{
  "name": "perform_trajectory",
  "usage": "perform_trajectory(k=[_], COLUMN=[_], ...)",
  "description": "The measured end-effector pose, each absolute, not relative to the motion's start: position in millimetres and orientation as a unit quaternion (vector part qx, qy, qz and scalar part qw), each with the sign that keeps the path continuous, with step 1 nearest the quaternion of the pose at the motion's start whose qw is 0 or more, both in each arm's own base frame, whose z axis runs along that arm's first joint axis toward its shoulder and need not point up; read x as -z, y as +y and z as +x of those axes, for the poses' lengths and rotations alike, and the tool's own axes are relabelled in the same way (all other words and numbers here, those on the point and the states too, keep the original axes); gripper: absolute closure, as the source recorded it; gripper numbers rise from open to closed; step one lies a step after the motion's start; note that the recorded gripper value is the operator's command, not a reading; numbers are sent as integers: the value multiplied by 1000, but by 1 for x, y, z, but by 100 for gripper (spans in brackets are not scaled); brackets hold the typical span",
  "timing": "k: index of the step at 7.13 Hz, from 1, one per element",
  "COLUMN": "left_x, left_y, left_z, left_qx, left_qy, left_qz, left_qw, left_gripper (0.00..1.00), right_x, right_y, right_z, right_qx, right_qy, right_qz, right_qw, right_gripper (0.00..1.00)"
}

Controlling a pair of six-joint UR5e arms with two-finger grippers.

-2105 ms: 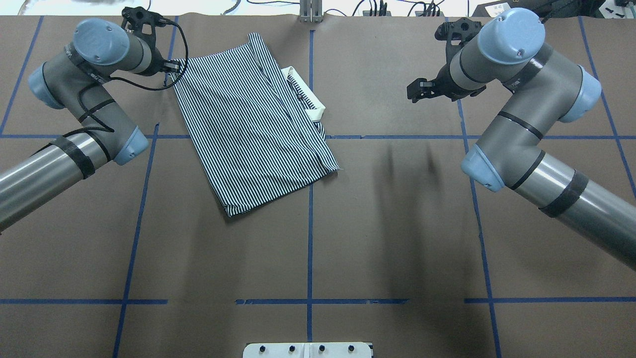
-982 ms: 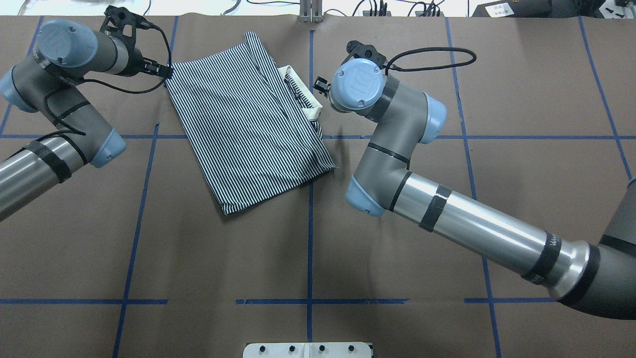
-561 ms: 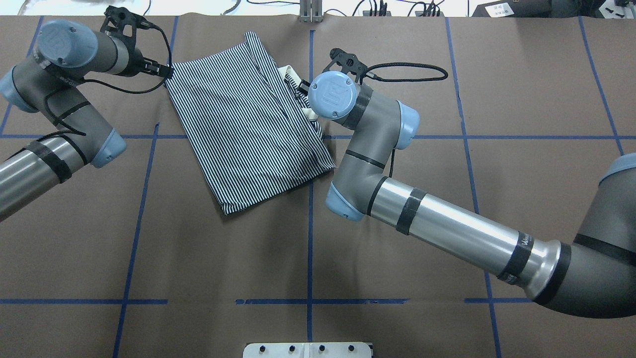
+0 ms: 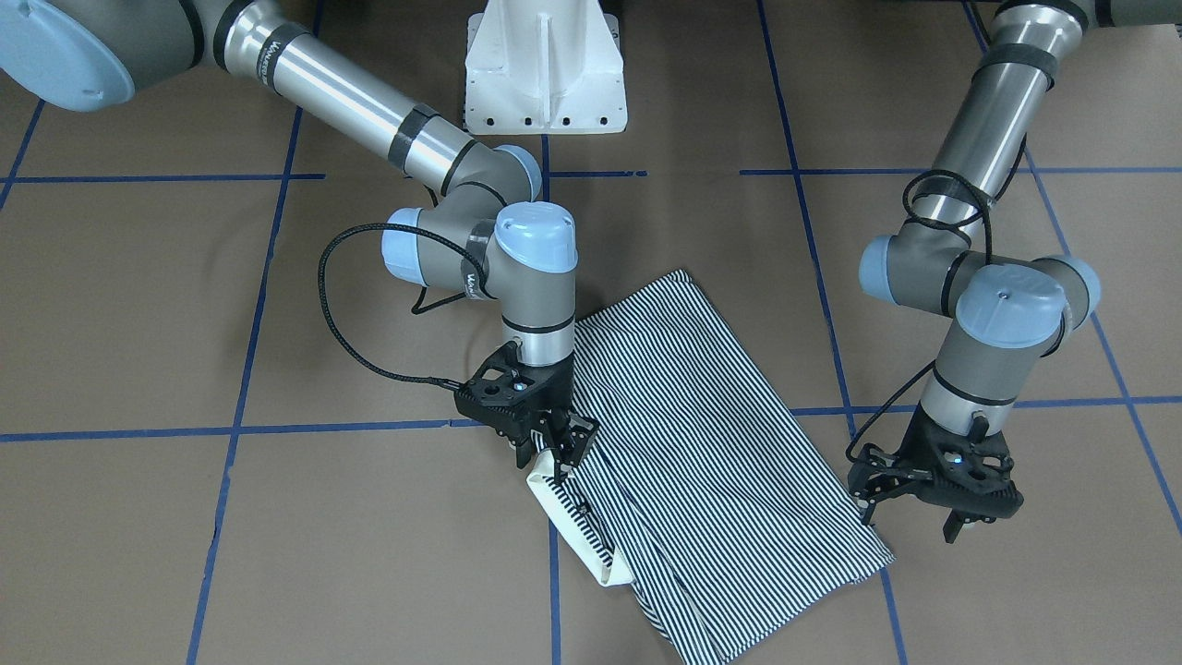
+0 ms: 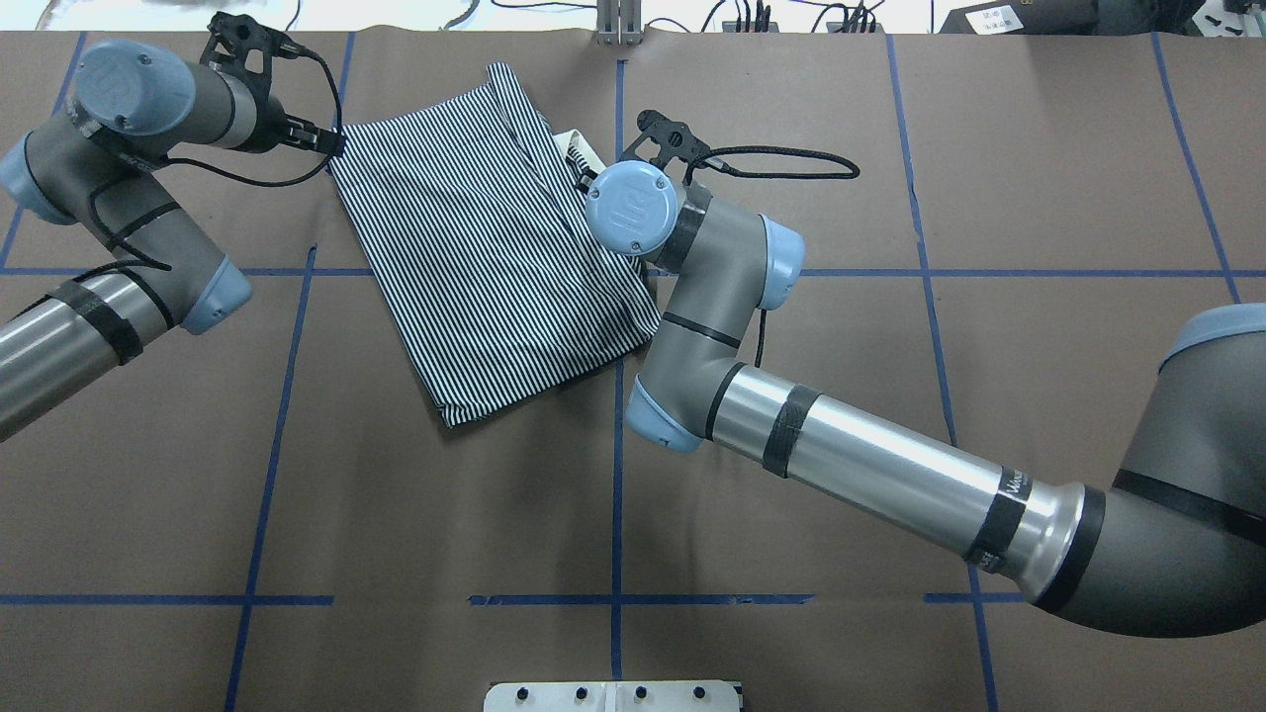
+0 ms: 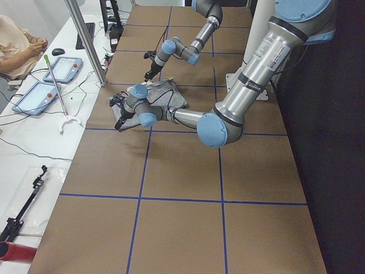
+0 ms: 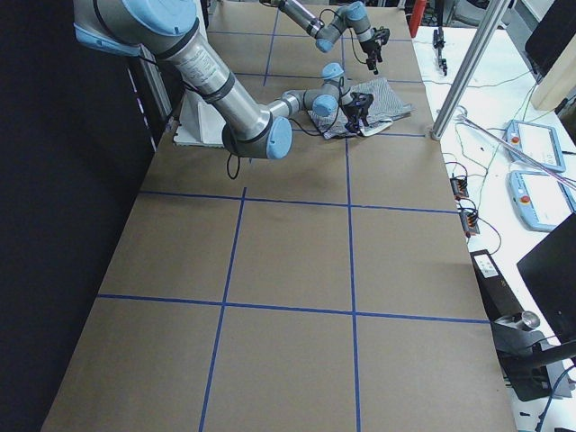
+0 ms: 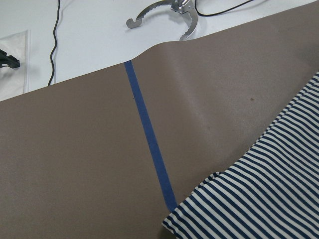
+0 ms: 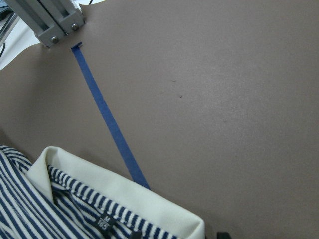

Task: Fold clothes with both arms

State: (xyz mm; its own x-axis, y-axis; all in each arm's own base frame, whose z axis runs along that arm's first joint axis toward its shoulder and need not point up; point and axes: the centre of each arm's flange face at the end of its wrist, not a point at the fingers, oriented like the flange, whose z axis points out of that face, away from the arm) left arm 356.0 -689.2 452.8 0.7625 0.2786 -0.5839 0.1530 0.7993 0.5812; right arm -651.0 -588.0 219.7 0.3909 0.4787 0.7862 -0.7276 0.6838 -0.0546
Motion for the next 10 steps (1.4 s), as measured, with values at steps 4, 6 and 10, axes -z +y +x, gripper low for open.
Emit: perform_trajectory(k=[4, 6, 10], left_x=[-445, -441, -439], left_y=[-687, -686, -684], left_z=[357, 360, 363], left_qx=[-27, -23, -25], left_qy=[351, 355, 357], left_qz=[316, 315, 316], left_qw=[881, 880, 879], left_gripper=[0, 0, 0], right_x=[-219, -227, -299], right_y=[-587, -573, -462], right_z=[-655, -636, -582], right_qx=[-385, -382, -355], right_qy=[-416, -431, -458], right_qz=[150, 151, 161], right_qw=[811, 804, 799], right_gripper=[100, 100, 100])
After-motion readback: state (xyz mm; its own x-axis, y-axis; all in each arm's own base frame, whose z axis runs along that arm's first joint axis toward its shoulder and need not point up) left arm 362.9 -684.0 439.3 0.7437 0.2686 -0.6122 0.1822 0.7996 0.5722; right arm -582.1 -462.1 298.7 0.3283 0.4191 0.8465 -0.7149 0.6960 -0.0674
